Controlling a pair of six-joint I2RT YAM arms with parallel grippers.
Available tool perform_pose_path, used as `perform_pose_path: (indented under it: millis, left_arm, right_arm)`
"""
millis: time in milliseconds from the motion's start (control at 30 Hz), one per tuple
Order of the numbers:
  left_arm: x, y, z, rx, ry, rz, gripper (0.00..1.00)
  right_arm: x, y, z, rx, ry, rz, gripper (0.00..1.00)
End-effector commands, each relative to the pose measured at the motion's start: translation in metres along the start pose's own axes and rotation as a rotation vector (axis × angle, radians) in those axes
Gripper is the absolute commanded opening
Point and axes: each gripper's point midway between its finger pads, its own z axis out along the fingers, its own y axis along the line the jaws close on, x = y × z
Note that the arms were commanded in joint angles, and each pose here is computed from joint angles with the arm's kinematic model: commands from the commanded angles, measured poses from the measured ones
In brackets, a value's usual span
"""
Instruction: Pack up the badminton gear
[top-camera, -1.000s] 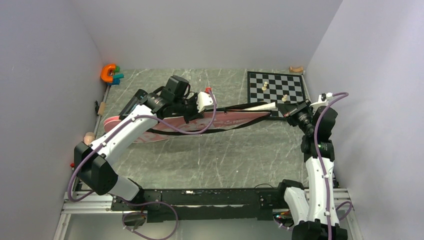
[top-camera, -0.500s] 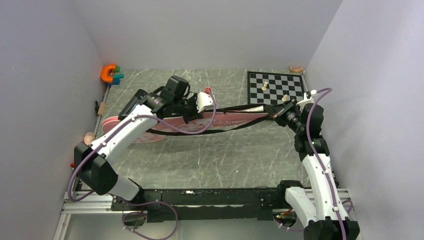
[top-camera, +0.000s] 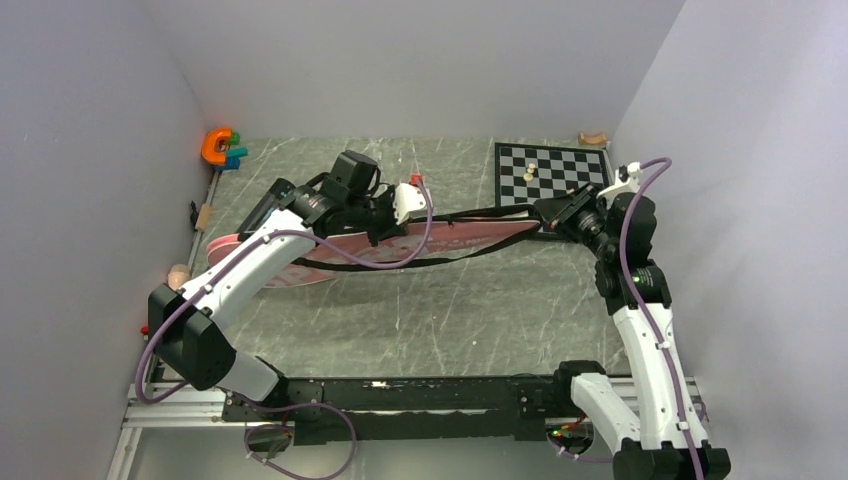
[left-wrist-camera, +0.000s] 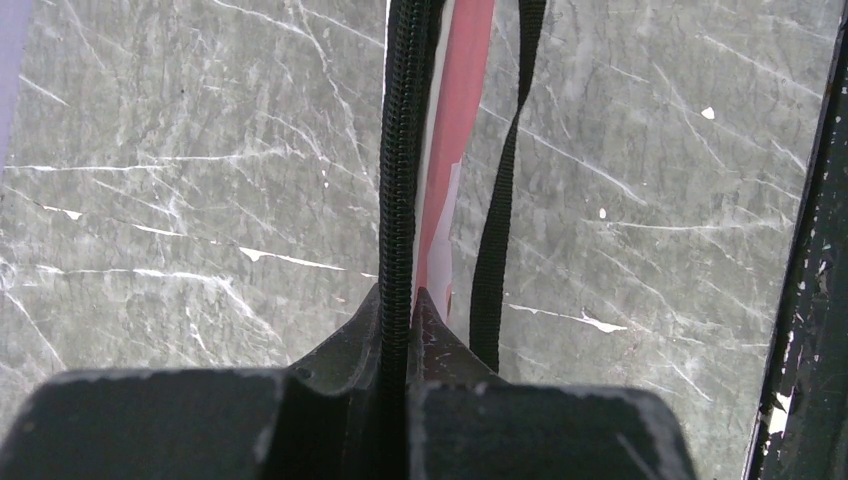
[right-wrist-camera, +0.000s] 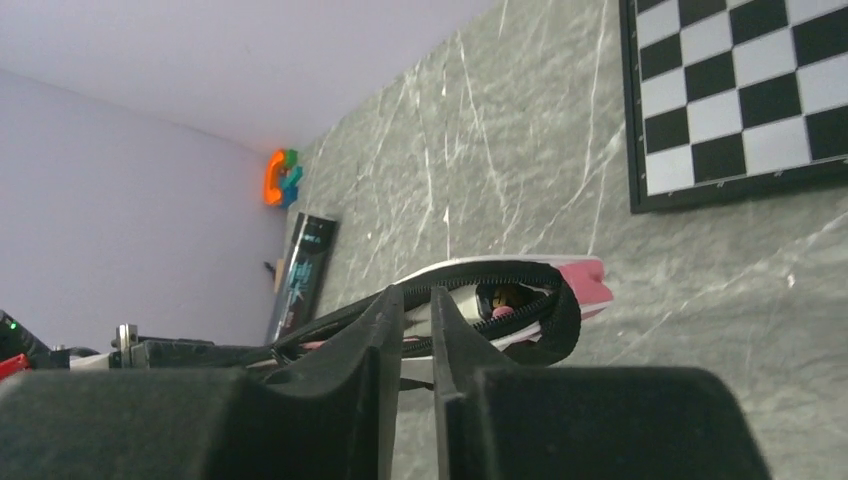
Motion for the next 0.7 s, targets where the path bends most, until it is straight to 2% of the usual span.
perform_pose_path:
  millis: [0, 200, 267, 400, 567, 667]
  left_arm:
    - [-0.039, 0.009, -0.021, -0.063, -0.127, 0.083, 0.0]
    - [-0.038, 0.008, -0.022, -0.058, -0.124, 0.085, 0.0]
    - [-0.039, 0.007, -0.022, -0.055, -0.123, 0.087, 0.0]
    - [-0.037, 0.008, -0.021, -0.058, -0.118, 0.087, 0.0]
    - [-0.036, 0.009, -0.019, -0.055, -0.118, 0.079, 0.0]
    - [-0.037, 0.008, -0.017, -0.048, -0.118, 0.076, 0.0]
  right_arm:
    - [-0.018, 0.007, -0.01, 0.025, -0.053, -0.085, 0.26]
    - [-0.027, 0.012, 0.009, 0.004, -0.061, -0.09, 0.29]
    - [-0.029, 0.013, 0.019, 0.008, -0.062, -0.108, 0.22]
    - [-0.007, 0.017, 0.037, 0.02, 0.01, -0.133, 0.06]
    - [0.029, 0.021, 0.039, 0.011, 0.076, -0.126, 0.02]
    - [0.033, 0.019, 0.034, 0.026, 0.073, -0.125, 0.02]
